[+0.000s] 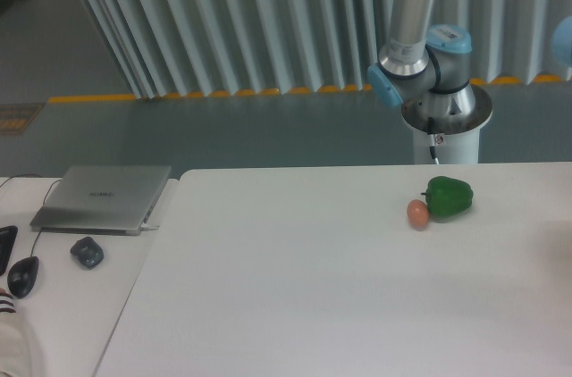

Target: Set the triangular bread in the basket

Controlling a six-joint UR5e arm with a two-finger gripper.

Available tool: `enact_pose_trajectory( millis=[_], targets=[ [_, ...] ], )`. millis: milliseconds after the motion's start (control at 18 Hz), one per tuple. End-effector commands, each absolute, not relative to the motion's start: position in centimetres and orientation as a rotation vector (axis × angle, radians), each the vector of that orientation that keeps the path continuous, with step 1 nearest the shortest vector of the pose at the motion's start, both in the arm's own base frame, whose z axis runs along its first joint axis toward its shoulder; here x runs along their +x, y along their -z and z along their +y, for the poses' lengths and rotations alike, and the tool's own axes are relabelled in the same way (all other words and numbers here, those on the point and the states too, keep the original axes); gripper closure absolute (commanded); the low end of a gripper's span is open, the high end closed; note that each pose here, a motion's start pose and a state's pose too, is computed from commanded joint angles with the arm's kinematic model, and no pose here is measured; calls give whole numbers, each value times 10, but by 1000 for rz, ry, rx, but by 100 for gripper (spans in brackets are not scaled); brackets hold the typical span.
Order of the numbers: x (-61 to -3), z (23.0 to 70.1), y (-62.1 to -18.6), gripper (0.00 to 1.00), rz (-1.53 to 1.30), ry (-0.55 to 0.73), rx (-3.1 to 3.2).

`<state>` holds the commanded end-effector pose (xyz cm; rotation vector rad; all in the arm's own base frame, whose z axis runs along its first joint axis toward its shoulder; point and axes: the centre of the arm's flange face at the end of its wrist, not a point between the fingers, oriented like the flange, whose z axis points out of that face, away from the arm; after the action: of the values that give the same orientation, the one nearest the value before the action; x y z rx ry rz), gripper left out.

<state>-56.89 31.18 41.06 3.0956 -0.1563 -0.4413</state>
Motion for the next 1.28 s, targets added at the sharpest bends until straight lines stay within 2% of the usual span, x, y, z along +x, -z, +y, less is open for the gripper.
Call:
enact_pose_trajectory(
  millis=[222, 444, 556, 722, 778, 833, 1278],
  targets=[
    [-592, 260, -407, 90, -291, 419, 3043],
    [-605, 236, -409, 89, -477, 449, 2935],
    [-616, 233, -402, 88, -463, 488, 2910],
    [-626, 230, -398, 78, -440, 508, 2908],
    [-628, 225, -400, 68, -428, 516, 2909],
    [-630, 223, -401, 1, -423, 520, 2908],
    [-625, 229, -399, 0, -376, 521, 2924]
  ],
)
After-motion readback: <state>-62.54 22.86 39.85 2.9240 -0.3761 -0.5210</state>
